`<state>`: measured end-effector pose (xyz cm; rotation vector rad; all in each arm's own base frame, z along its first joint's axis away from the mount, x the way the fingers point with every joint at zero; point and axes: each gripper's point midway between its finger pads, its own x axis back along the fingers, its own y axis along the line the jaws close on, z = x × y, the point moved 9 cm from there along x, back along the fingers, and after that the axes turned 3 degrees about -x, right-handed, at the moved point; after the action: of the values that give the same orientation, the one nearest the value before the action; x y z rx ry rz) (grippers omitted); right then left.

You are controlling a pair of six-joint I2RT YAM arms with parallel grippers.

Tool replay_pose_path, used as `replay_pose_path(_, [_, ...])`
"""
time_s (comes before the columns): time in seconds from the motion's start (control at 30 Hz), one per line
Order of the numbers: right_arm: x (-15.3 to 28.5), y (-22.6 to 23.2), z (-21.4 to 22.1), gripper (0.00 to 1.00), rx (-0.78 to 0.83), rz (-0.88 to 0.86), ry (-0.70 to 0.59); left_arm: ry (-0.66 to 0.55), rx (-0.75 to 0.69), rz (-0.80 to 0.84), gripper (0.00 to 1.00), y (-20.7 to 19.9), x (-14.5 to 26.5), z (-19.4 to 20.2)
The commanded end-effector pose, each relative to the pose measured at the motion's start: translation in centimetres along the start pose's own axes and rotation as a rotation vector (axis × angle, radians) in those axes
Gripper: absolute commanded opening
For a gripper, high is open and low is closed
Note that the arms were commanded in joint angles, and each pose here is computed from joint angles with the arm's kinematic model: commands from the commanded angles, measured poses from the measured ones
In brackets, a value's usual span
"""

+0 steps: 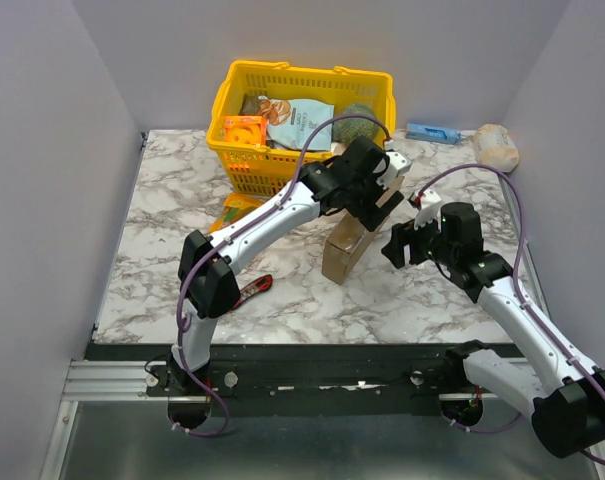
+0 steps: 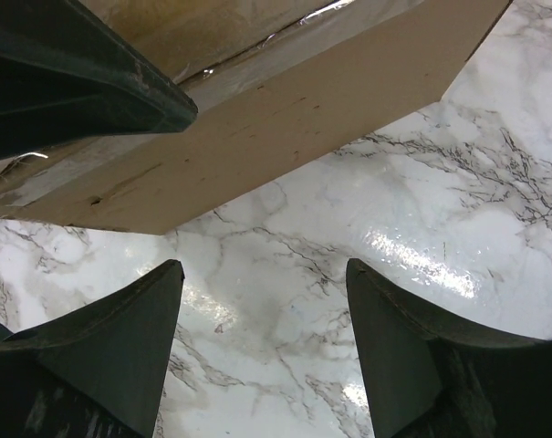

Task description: Unpack the express box

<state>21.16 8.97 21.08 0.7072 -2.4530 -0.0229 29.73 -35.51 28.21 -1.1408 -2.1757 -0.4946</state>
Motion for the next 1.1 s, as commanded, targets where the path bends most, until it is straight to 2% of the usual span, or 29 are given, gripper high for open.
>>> replay_pose_path(0.0, [0.3, 0.2, -1.2, 0.79, 0.0, -0.02, -0.053, 0.065, 0.037, -0.015, 0.98, 0.0, -1.6, 1.6])
replay_pose_path(0.2, [0.1, 0.2, -0.7, 0.79, 0.002, -0.027, -0.042, 0.076, 0.035, -0.026, 0.98, 0.2, -1.8, 2.0])
replay_pose_path(0.3, [-0.1, 0.2, -0.6, 0.79, -0.002, -0.036, -0.036, 0.076, 0.033, 0.008, 0.89, 0.5, -1.5, 2.1])
replay_pose_path(0.33, [-0.2, 0.3, -0.7, 0.79, -0.002, -0.041, -0.039, 0.072, 0.036, 0.036, 0.79, 0.4, -1.4, 2.0])
replay_pose_path(0.43, [-0.6, 0.2, -0.8, 0.78, -0.001, -0.051, -0.04, 0.08, -0.01, 0.067, 0.62, 0.7, -0.9, 2.1])
replay_pose_path(0.57, [-1.2, 0.3, -0.9, 0.78, -0.006, -0.07, -0.042, 0.045, 0.0, 0.177, 0.51, 1.0, 0.6, 1.4])
replay_pose_path(0.83, [-4.3, -0.3, -0.9, 0.76, 0.006, -0.104, -0.031, -0.054, 0.132, 0.513, 0.5, 1.9, 4.0, 1.1])
replay_pose_path(1.0, [-5.3, -0.5, 0.0, 0.75, -0.005, -0.119, 0.006, -0.069, 0.232, 0.61, 0.5, 3.4, 5.1, 2.0])
replay_pose_path(1.07, [-5.7, -0.7, 0.3, 0.75, -0.004, -0.117, 0.018, -0.092, 0.284, 0.724, 0.5, 3.2, 5.9, 1.9])
